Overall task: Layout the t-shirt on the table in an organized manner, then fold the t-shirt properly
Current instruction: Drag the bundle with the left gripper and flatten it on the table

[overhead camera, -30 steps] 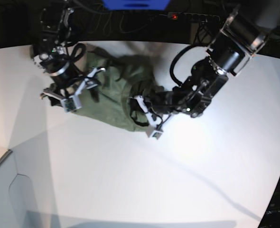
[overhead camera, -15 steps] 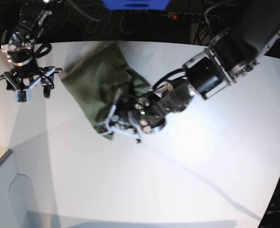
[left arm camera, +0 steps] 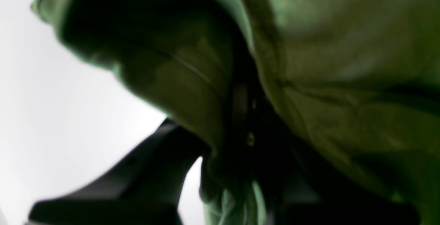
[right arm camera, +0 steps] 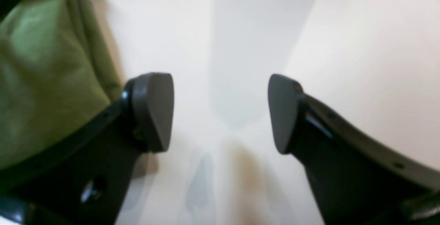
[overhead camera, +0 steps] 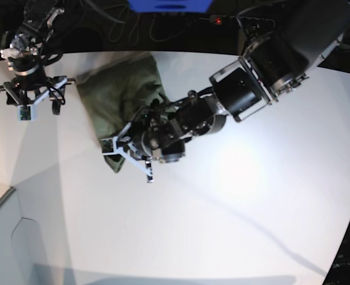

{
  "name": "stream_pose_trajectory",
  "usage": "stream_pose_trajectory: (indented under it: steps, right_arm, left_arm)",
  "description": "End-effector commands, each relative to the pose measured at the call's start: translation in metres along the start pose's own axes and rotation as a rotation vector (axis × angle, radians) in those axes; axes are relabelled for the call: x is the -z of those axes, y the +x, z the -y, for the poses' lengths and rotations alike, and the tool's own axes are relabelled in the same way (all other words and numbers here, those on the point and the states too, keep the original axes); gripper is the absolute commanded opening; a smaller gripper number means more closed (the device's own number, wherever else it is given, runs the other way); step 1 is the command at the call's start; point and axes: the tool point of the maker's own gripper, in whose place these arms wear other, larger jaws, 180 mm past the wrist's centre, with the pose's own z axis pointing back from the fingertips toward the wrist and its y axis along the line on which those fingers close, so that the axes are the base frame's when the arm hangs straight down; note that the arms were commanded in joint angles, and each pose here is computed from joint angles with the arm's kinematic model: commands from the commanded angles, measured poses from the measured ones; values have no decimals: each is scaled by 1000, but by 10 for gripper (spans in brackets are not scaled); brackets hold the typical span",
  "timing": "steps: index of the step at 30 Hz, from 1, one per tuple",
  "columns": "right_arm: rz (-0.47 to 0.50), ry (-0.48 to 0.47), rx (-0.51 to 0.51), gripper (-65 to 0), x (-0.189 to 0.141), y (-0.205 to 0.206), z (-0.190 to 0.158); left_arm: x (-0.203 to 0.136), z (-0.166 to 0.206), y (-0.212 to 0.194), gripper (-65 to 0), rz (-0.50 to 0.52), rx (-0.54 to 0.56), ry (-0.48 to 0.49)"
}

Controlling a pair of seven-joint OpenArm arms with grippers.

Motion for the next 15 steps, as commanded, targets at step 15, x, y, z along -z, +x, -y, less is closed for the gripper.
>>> stream_pose_trajectory:
  steps: [15]
  right_arm:
    - [46, -5, -6, -221, -2, 13, 4]
  left_arm:
    - [-4, -1, 38, -572, 39, 159, -14]
